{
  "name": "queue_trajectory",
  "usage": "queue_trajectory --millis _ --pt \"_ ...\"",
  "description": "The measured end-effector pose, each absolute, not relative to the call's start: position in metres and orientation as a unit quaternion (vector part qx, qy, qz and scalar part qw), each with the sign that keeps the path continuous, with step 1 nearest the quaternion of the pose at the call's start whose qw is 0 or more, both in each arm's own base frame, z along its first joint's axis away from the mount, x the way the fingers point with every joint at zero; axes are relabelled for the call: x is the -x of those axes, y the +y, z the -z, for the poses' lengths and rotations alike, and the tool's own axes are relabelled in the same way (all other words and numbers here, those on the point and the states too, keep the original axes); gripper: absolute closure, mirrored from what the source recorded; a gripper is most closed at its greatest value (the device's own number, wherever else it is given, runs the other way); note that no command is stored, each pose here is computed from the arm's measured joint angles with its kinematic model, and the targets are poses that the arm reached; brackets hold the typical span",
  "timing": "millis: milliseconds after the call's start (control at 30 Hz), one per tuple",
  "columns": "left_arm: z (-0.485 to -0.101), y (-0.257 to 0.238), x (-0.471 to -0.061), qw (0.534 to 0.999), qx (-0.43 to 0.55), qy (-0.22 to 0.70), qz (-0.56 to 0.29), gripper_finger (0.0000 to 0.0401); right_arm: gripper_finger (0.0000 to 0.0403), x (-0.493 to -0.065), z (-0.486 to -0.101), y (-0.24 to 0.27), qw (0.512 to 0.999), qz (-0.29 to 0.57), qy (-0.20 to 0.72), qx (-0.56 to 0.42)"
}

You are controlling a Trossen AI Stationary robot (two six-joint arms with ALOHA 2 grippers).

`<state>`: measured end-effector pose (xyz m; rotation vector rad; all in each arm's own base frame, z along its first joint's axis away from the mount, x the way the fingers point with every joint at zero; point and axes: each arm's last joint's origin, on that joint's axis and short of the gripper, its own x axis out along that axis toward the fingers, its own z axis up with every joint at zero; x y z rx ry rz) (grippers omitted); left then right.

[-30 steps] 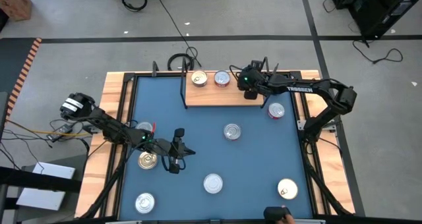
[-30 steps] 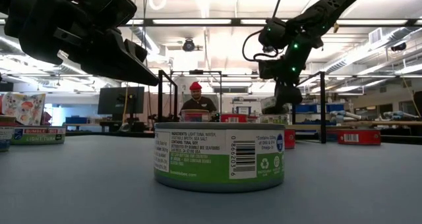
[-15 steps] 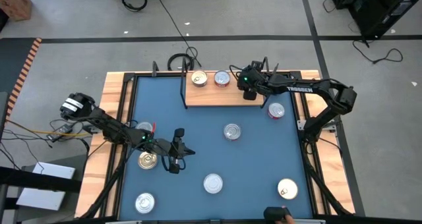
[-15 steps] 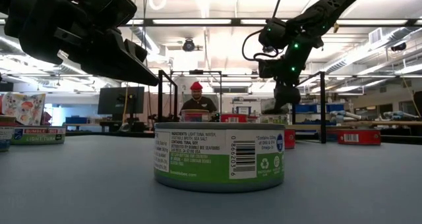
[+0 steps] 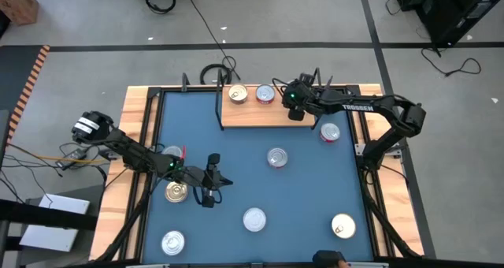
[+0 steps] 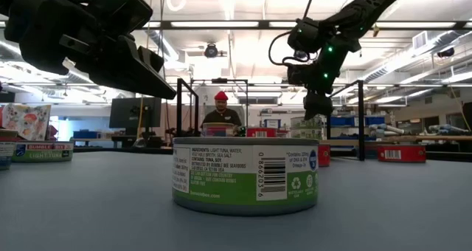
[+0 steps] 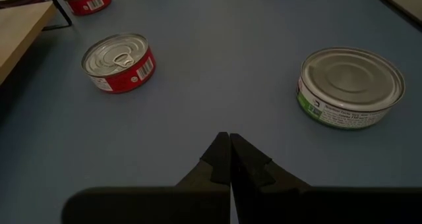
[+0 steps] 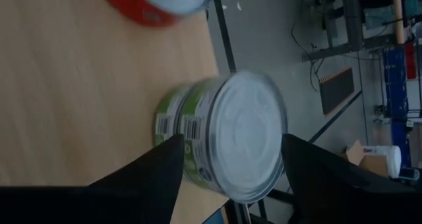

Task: Stack canned seafood by type on shelf
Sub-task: Stack the green tuna can on top of the other green tuna can on the shelf, then stack the red tuna can on top of the other red tuna can on the shelf

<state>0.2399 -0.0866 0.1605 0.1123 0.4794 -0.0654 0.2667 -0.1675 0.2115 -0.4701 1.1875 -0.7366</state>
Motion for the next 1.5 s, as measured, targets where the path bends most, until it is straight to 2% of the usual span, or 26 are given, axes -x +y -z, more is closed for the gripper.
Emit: queue_trajectory --millis 233,367,500,667,700,900,1067,1300,1500 --pt "-0.161 -0.087 -0.240 0.969 -0.052 0.237 0.044 0.0400 0.0178 -0.287 -0.246 -0.152 0.751 0.332 0.525 0.222" --pt "-0.161 -0.088 -0.240 0.969 -0.052 0.237 0.046 0.0400 0.0213 -0.297 -0.266 -0.139 0.769 0.332 0.505 0.209" --pt "-0.162 -0.088 -0.240 0.970 -0.049 0.233 0.049 0.0400 0.0274 -0.306 -0.273 -0.123 0.797 0.304 0.481 0.201" --pt "-0.163 -0.088 -0.241 0.971 -0.047 0.226 0.054 0.0400 0.0380 -0.314 -0.273 -0.111 0.841 0.250 0.451 0.163" --pt "-0.163 -0.088 -0.241 0.972 -0.049 0.225 0.055 0.0400 0.0390 -0.316 -0.273 -0.110 0.851 0.240 0.440 0.155" --pt "-0.163 -0.090 -0.241 0.969 -0.053 0.226 0.083 0.0400 0.0393 -0.326 -0.259 -0.102 0.909 0.195 0.347 0.125" --pt "-0.168 -0.090 -0.239 0.970 -0.048 0.218 0.095 0.0400 0.0396 -0.330 -0.245 -0.089 0.934 0.169 0.294 0.111" --pt "-0.186 -0.086 -0.228 0.971 -0.053 0.204 0.111 0.0400 0.0399 -0.330 -0.226 -0.057 0.943 0.130 0.289 0.102" --pt "-0.201 -0.082 -0.217 0.960 -0.058 0.253 0.107 0.0400 0.0400 -0.333 -0.223 -0.022 0.950 0.094 0.279 0.107"
